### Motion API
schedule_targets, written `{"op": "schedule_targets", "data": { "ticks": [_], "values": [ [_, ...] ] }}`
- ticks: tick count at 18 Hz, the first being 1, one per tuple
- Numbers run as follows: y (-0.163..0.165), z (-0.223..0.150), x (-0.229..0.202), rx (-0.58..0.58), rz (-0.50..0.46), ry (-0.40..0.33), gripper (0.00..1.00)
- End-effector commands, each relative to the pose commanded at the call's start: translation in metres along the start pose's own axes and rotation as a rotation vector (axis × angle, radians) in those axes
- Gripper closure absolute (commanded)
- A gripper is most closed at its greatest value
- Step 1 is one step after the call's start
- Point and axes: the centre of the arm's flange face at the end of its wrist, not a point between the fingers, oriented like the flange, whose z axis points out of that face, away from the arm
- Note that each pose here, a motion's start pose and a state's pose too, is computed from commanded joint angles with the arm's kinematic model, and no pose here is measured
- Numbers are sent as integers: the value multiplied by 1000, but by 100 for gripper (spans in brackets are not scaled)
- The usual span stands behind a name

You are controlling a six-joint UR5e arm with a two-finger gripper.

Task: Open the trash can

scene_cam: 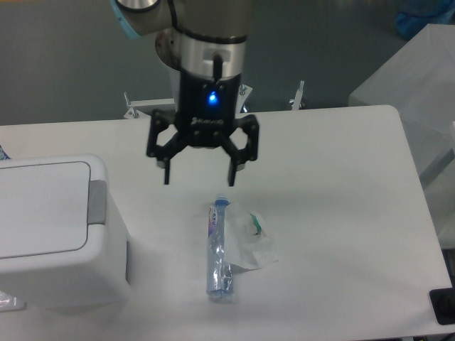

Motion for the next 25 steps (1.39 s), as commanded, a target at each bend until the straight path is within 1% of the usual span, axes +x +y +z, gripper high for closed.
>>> {"op": "schedule_targets", "data": {
  "ticks": [2,6,9,17,20,25],
  "values": [
    [2,4,8,4,-9,7,0],
    [6,14,26,-15,-82,20,0],
    [12,23,36,-34,-72,30,0],
    [22,39,44,-69,-70,39,0],
    [21,39,44,-69,-99,39,0],
    [23,43,47,-75,-101,41,0]
  ]
}}
